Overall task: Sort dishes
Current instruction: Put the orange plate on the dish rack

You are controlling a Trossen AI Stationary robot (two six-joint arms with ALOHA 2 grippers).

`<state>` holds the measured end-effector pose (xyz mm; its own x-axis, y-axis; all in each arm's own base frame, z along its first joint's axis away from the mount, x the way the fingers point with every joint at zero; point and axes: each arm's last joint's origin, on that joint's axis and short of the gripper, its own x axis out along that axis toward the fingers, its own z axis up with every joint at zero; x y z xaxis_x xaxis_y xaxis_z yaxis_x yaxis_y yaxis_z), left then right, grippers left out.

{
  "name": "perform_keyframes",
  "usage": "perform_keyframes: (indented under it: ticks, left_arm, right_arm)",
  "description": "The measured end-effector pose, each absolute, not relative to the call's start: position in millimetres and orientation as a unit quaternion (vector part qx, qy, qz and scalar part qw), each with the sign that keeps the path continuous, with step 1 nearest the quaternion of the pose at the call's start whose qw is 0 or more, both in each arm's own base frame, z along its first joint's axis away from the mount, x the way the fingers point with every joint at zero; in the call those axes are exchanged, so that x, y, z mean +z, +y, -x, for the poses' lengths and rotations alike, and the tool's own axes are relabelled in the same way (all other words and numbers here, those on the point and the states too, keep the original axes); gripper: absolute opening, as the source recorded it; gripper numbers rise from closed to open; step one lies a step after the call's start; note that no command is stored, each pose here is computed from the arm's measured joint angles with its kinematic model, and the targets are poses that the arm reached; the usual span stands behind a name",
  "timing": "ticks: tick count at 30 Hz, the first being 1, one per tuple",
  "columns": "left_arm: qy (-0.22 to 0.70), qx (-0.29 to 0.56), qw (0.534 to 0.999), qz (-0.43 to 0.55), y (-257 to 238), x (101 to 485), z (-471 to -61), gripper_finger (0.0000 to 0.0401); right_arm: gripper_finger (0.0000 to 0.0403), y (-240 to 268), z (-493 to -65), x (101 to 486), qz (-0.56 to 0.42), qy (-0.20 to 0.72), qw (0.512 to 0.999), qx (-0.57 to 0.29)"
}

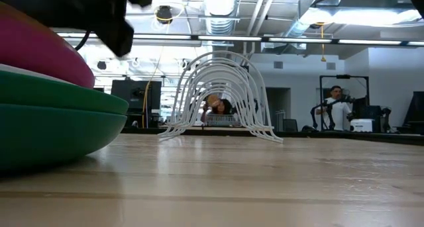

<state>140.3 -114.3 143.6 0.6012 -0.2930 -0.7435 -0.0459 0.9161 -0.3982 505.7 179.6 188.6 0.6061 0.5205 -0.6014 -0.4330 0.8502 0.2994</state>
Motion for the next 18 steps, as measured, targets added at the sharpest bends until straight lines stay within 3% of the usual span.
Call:
perform_keyframes:
  ticks: [7,18]
  left_arm:
    - [0.440,-0.071,0.874,0.193,-114.4,143.8,-140.4,0.0000]
    - [0.440,-0.073,0.875,0.187,-114.3,143.8,-140.4,0.0000]
  right_arm:
    - [0.0149,175.1,-508.9,178.5,-0.055,0.361,0.891,0.271]
    - [0.0076,171.5,-509.7,178.9,-0.063,0.361,0.885,0.288]
